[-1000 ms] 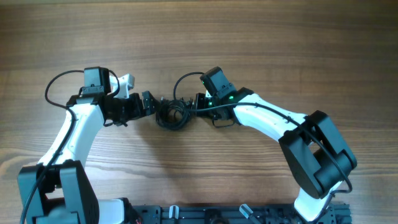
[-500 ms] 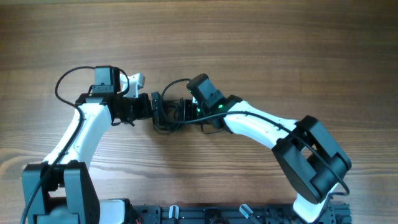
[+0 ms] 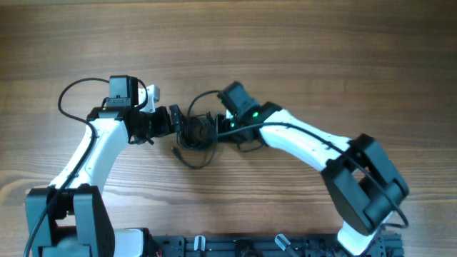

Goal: Untangle cables

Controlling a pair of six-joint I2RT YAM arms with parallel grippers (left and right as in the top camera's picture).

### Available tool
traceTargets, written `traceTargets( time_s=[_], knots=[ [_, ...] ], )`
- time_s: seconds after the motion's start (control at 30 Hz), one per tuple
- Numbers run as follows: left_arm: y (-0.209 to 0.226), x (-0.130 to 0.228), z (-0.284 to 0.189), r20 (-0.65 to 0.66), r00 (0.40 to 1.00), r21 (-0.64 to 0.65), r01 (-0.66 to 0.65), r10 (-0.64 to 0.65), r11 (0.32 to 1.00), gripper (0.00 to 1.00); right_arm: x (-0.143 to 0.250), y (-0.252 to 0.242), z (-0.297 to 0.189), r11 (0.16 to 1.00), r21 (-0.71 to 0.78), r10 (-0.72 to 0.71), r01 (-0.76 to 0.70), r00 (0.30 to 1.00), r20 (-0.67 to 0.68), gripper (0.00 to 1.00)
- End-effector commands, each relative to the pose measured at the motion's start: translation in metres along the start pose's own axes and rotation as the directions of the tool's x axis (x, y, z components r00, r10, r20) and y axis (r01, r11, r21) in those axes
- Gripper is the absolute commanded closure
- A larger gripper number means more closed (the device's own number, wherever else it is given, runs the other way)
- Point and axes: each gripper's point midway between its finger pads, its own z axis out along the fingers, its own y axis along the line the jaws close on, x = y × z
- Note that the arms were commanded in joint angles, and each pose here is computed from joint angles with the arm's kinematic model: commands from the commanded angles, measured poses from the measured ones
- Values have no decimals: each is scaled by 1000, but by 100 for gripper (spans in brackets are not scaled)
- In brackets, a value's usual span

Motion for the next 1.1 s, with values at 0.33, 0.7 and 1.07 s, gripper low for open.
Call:
traceTargets(
  time_s=[0.33,0.7,1.07],
  knots=[
    [-2,1,-1,5,1000,8,16,-16,1000,0,-26,39,-28,994,-68,-76,84,990,116,69],
    [-2,1,-1,5,1000,7,16,-16,1000,0,4,12,39,1000,15,-18,18,1000,-25,53],
    [-2,1,-1,5,1000,7,16,-16,1000,0,-11,44,11,982,-114,-151,150,988,-2,48]
  ],
)
